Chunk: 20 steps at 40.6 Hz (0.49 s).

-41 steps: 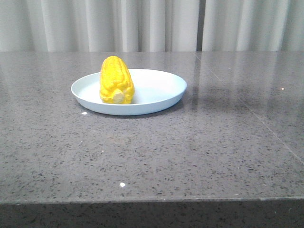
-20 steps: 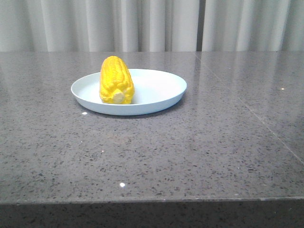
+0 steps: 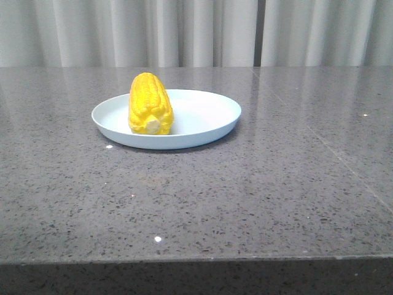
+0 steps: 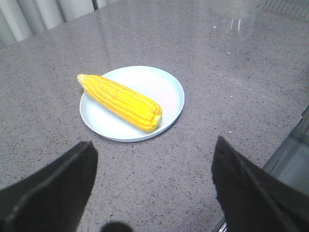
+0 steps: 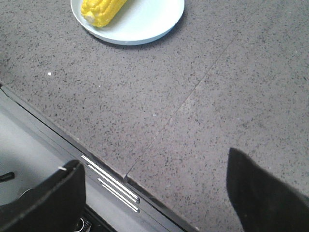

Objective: Place corn on plate with both arms

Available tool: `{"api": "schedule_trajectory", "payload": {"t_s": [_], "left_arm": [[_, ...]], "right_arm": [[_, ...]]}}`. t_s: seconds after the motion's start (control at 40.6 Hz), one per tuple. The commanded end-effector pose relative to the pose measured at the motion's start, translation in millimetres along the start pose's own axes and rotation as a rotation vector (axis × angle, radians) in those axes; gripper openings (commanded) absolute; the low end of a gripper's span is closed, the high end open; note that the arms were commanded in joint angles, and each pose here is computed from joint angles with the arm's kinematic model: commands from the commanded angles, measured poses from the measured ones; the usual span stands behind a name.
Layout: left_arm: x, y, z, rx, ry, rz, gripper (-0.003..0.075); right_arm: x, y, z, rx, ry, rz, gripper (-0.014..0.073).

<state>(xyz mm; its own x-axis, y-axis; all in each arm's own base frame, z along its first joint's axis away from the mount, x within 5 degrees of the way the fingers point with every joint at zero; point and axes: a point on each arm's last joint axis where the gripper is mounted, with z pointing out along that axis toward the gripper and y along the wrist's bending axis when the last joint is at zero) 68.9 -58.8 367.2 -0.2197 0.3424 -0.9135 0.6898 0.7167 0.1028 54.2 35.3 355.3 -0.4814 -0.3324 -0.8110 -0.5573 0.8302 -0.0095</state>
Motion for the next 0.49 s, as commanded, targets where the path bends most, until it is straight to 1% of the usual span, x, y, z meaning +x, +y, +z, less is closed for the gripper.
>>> {"api": "schedule_trajectory", "payload": {"t_s": [0.0,0.049,0.099,0.123,0.148,0.222,0.246,0.32,0.37,0.394,0.468], "left_arm": [[-12.0,1.1,-3.9,-0.010,-0.083,-0.012,0.0391],[-12.0,1.1,-3.9,-0.010,-0.083,-0.012,0.0312],[-12.0,1.1,-3.9,-0.010,-0.083,-0.012,0.0214],[-12.0,1.1,-3.9,-0.010,-0.083,-0.012,0.0178],[-12.0,1.1,-3.9,-0.010,-0.083,-0.012,0.0131],[-12.0,1.1,-3.9,-0.010,-0.083,-0.012,0.0015],[-12.0,1.1,-3.9,-0.010,-0.083,-0.012,-0.0013],[-12.0,1.1,-3.9,-0.010,-0.083,-0.012,-0.0020],[-12.0,1.1,-3.9,-0.010,-0.083,-0.012,-0.0020],[-12.0,1.1,-3.9,-0.010,-0.083,-0.012,-0.0020],[-12.0,1.1,-3.9,-0.010,-0.083,-0.012,-0.0020]], "right_arm": [[-4.9,-1.5,-7.3,0.013,-0.095,-0.003,0.0576],[-3.6,-1.6,-8.0,0.013,-0.094,-0.003,0.0515],[-2.8,-1.6,-7.9,0.014,-0.085,-0.003,0.0414],[-2.6,-1.6,-7.9,0.014,-0.083,-0.003,0.0372],[-2.3,-1.6,-7.9,0.014,-0.080,-0.003,0.0312],[-1.8,-1.6,-7.8,0.014,-0.074,-0.003,0.0151],[-1.8,-1.6,-7.8,0.014,-0.074,-0.003,0.0109],[-1.8,-1.6,-7.8,0.014,-0.073,-0.003,-0.0023],[-1.8,-1.6,-7.8,0.014,-0.073,-0.003,-0.0076],[-1.8,-1.6,-7.8,0.014,-0.073,-0.003,-0.0064],[-1.3,-1.7,-7.8,0.015,-0.068,-0.004,-0.0068]]}}
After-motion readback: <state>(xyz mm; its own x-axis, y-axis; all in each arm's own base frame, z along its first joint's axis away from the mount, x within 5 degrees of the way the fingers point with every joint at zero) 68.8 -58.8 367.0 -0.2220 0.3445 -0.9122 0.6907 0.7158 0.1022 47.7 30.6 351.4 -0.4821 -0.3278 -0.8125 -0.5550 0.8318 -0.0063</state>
